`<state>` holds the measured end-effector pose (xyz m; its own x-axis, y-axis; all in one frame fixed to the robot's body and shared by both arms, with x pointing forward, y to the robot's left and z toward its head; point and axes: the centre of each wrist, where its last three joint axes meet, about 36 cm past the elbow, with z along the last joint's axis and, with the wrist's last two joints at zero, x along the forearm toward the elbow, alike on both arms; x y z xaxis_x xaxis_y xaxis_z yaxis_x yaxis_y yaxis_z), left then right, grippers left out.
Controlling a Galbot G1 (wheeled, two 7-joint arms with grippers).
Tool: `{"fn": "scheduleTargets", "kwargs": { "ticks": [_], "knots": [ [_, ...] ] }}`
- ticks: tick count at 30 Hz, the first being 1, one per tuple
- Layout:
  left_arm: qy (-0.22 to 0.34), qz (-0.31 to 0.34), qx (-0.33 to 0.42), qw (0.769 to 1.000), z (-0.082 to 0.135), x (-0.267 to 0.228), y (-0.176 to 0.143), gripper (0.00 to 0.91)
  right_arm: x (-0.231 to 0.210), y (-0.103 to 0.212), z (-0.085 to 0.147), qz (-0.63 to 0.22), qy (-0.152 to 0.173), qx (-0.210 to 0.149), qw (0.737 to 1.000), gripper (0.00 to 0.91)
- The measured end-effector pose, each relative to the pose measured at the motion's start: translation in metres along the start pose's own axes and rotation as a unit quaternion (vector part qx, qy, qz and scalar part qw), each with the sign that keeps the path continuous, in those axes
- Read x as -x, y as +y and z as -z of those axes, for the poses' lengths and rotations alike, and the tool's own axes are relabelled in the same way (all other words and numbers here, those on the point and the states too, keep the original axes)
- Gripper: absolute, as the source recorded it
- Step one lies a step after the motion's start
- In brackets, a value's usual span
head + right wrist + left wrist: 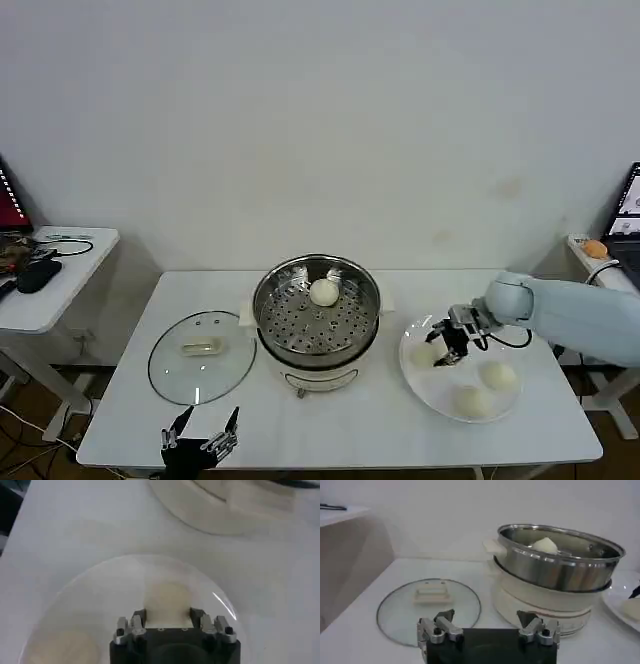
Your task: Take steamed baozi put them in steamer then cover it.
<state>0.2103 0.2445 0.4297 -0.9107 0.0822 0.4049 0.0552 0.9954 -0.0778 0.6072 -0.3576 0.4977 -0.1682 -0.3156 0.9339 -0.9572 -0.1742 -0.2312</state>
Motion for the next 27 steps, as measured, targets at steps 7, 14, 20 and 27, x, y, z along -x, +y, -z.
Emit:
{"fn": "scheduleTargets", "kwargs": {
  "ticks": [7,14,20,27],
  "knots": [
    [-0.004,-0.001,0.002,1.000,0.002,0.002,0.000,0.907,-0.045,-0.010,0.012,-0.021,-0.004,-0.013,1.000,0.605],
    [-0.005,-0.006,0.004,1.000,0.002,0.005,-0.001,0.907,-0.085,-0.023,0.034,-0.045,-0.011,-0.029,0.998,0.605],
    [-0.004,-0.007,0.009,1.000,0.001,0.008,0.001,0.907,-0.113,-0.033,0.057,-0.064,-0.016,-0.042,0.997,0.605],
    [-0.002,-0.008,0.011,1.000,-0.001,0.009,0.001,0.907,-0.129,-0.042,0.093,-0.078,-0.036,-0.053,0.995,0.605]
  ]
}}
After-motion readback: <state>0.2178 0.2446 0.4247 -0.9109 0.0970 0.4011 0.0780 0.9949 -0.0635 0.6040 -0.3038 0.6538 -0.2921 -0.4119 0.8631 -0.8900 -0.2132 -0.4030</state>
